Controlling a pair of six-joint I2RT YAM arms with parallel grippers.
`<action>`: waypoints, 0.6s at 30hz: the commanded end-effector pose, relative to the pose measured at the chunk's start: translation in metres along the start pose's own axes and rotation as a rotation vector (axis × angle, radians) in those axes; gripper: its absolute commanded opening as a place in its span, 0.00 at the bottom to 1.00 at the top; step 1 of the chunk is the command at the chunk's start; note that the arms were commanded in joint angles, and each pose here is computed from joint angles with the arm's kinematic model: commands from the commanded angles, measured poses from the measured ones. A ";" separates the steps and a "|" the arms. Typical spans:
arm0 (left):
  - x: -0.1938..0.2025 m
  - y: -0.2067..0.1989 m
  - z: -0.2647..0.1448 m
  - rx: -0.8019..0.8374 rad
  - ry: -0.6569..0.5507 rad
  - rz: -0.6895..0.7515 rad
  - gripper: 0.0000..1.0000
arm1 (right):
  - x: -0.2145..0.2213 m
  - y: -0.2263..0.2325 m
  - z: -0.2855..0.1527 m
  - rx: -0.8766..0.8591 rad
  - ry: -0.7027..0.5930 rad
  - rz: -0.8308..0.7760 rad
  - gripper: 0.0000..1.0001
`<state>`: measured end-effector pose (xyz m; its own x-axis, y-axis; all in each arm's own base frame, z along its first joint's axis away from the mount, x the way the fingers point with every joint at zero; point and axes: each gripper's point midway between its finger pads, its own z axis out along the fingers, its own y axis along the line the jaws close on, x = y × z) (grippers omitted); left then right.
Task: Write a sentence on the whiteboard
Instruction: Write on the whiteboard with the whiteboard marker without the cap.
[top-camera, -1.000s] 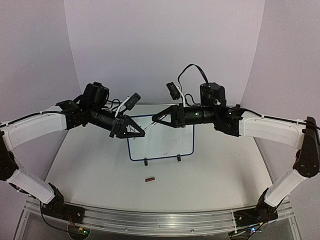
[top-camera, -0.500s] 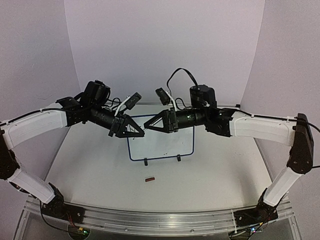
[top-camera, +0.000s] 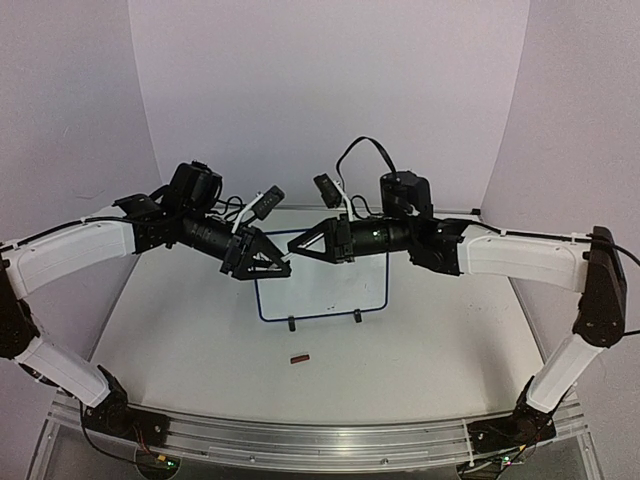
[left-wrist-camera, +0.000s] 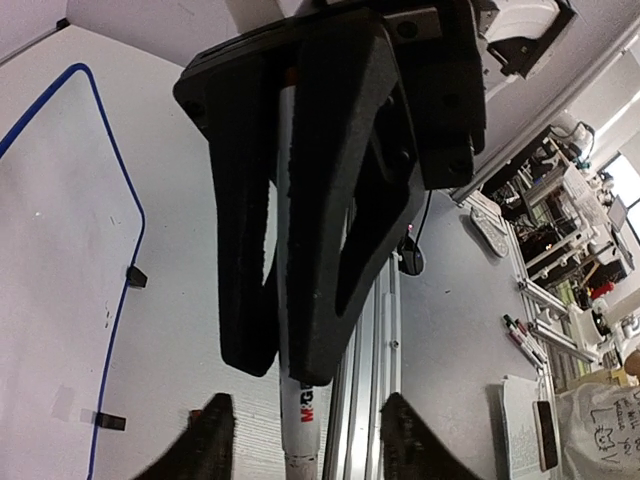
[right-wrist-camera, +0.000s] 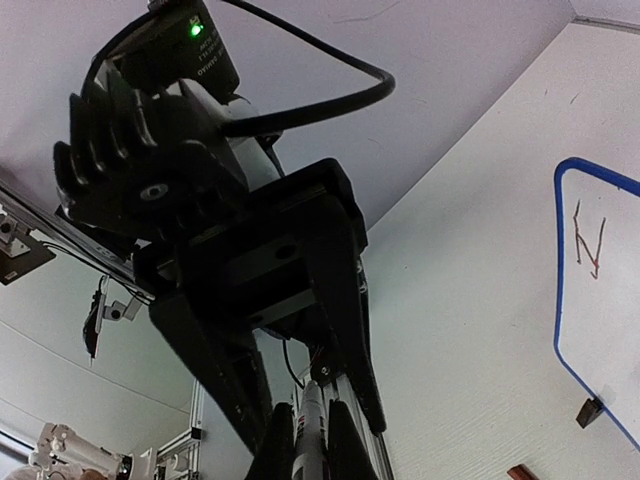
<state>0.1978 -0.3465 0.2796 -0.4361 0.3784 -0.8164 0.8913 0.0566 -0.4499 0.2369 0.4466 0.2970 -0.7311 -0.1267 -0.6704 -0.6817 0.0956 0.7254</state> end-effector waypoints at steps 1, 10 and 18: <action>-0.027 0.003 -0.022 -0.154 -0.069 0.103 0.66 | -0.020 0.006 -0.016 0.073 -0.122 -0.081 0.00; -0.036 0.064 -0.092 -0.426 -0.149 0.026 0.80 | -0.018 -0.036 -0.051 0.446 -0.208 -0.166 0.00; -0.008 0.134 -0.090 -0.525 -0.116 -0.104 0.80 | -0.014 -0.058 -0.039 0.573 -0.240 -0.183 0.00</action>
<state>0.3080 -0.2595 0.2816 -0.4766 0.2476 -0.8435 0.8066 0.5047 -0.3076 0.2742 0.4043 0.2819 -0.5821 0.0182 -0.8129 -0.6851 0.5276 0.5024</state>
